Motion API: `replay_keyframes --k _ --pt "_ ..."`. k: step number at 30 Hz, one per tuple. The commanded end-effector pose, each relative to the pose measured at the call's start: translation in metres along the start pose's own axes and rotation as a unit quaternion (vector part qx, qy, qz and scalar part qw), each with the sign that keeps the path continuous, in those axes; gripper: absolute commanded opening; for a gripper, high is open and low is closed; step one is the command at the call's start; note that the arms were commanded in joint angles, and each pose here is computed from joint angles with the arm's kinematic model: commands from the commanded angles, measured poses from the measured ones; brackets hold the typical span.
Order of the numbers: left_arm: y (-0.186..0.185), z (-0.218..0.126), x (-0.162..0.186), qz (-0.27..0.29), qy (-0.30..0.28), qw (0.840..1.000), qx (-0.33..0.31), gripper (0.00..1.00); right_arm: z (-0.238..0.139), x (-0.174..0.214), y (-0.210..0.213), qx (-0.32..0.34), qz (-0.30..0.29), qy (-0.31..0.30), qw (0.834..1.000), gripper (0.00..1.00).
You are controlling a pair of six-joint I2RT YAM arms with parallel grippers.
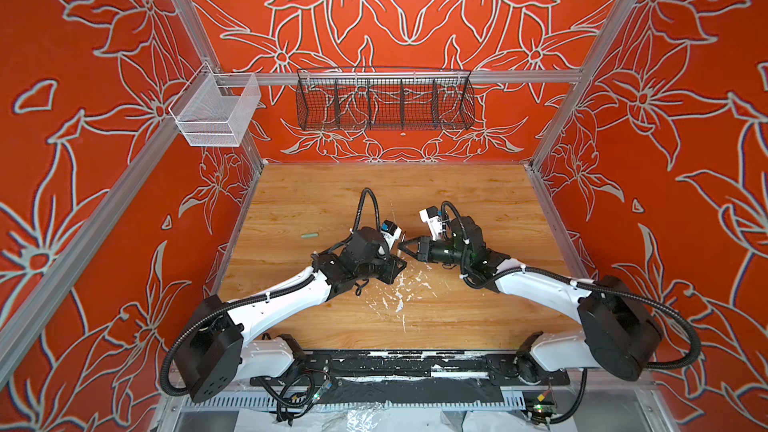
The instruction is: Insert the pens into the pen caps
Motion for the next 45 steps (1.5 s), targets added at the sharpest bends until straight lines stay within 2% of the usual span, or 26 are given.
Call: replay_keyframes --k 1,6,10,13,17,21,23,26,28,30,34,36,37,39,41,43,45 --pt "-0.002 -0.001 -0.005 0.001 -0.01 1.0 0.006 0.16 0.0 -0.004 0.015 -0.023 -0.001 0.002 1.0 0.03" --pt "-0.004 -0.008 -0.01 0.005 -0.026 1.0 0.006 0.07 0.0 -0.002 0.022 -0.032 -0.006 0.01 0.999 0.1" --pt "-0.002 -0.014 -0.014 0.021 -0.047 0.999 -0.01 0.05 -0.006 -0.004 0.032 -0.037 -0.016 0.005 0.999 0.26" --pt "0.0 -0.02 -0.022 0.043 -0.069 0.996 -0.036 0.05 -0.02 -0.006 0.044 -0.033 -0.025 -0.019 0.999 0.33" --pt "0.003 -0.035 -0.045 0.071 -0.121 0.985 -0.098 0.05 -0.043 -0.008 0.054 -0.017 -0.005 -0.077 0.997 0.35" --pt "0.004 -0.05 -0.075 0.115 -0.171 0.967 -0.149 0.05 -0.065 -0.009 0.051 0.068 -0.02 -0.122 0.99 0.35" --pt "-0.001 -0.057 -0.089 0.144 -0.204 0.958 -0.143 0.05 -0.077 -0.009 0.043 0.12 -0.046 -0.157 0.979 0.33" --pt "-0.01 -0.061 -0.1 0.188 -0.267 0.939 -0.109 0.04 -0.091 -0.011 0.026 0.173 -0.038 -0.188 0.966 0.34" --pt "-0.014 -0.059 -0.098 0.204 -0.303 0.927 -0.087 0.03 -0.093 -0.013 0.018 0.191 -0.048 -0.177 0.964 0.36" --pt "-0.014 -0.056 -0.094 0.203 -0.321 0.922 -0.071 0.03 -0.091 -0.017 0.008 0.224 -0.05 -0.151 0.961 0.37" --pt "-0.016 -0.049 -0.082 0.182 -0.315 0.931 -0.026 0.03 -0.078 -0.027 -0.013 0.293 -0.059 -0.085 0.951 0.39" --pt "-0.016 -0.051 -0.079 0.162 -0.315 0.935 -0.02 0.03 -0.067 -0.033 -0.024 0.322 -0.058 -0.052 0.944 0.36" --pt "-0.015 -0.054 -0.079 0.146 -0.32 0.936 -0.026 0.03 -0.059 -0.035 -0.028 0.329 -0.064 -0.027 0.942 0.34" --pt "-0.01 -0.06 -0.079 0.111 -0.339 0.933 -0.049 0.01 -0.046 -0.04 -0.034 0.342 -0.084 0.018 0.936 0.21" --pt "0.001 -0.063 -0.076 0.056 -0.351 0.929 -0.104 0.0 -0.036 -0.046 -0.041 0.369 -0.097 0.059 0.922 0.13" --pt "0.012 -0.064 -0.072 0.022 -0.344 0.926 -0.155 0.0 -0.029 -0.054 -0.049 0.389 -0.103 0.06 0.913 0.1" --pt "0.015 -0.067 -0.068 0.008 -0.343 0.924 -0.169 0.0 -0.021 -0.061 -0.057 0.4 -0.093 0.062 0.909 0.11"
Point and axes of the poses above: each gripper's point midway between its finger pads, its own z axis out along the fingers, its own y axis along the line the jaws close on, x = y × z, the point moved 9 cm from there along -z, back along the fingers, and after that the axes turned 9 degrees about z, right-handed, at the moved point
